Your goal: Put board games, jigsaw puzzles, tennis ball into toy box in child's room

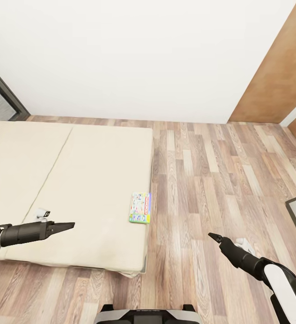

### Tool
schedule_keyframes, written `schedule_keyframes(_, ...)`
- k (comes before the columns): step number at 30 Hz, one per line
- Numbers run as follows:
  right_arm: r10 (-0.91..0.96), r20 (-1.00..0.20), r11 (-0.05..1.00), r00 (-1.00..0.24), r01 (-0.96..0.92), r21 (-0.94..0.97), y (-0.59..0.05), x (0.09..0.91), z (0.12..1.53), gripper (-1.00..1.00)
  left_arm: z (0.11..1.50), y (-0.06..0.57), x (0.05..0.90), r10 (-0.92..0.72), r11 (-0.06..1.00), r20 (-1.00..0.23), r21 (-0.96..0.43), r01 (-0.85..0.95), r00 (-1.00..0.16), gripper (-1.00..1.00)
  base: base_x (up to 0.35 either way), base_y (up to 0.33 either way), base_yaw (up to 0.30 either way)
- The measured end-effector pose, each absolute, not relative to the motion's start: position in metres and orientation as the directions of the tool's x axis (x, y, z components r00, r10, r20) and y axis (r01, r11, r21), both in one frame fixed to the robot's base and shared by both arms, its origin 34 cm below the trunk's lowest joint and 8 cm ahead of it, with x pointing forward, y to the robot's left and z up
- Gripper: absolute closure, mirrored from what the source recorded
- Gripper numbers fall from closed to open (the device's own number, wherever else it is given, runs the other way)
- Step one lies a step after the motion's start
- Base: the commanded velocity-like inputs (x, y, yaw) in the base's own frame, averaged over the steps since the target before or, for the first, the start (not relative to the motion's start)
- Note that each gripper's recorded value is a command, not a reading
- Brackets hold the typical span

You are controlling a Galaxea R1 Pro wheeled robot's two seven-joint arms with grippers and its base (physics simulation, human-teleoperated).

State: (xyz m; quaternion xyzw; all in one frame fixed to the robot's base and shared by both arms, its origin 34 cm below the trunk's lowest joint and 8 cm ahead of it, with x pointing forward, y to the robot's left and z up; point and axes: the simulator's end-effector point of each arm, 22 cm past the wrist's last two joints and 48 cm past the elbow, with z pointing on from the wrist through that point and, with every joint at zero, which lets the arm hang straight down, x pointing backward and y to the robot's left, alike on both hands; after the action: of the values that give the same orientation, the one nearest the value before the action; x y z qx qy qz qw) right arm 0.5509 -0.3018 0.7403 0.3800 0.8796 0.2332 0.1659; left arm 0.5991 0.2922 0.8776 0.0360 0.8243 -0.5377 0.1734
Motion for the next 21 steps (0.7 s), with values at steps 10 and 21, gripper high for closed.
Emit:
schedule_keyframes(10,0.746,-0.125,0.602,-0.654,0.582,0.546,-0.302,0.555,0.748,-1.00,0.886,0.292,0.601,-0.127,0.419,-0.340,-0.870,0.260,-0.932,-1.00,0.000,0.000,0.000)
schedule_keyframes(21,0.752,-0.118,0.596,-0.649,0.591,0.545,-0.303,0.552,0.747,-1.00,0.895,0.292,0.603,-0.127,0.419,-0.357,-0.865,0.276,-0.926,-1.00,0.000,0.000,0.000)
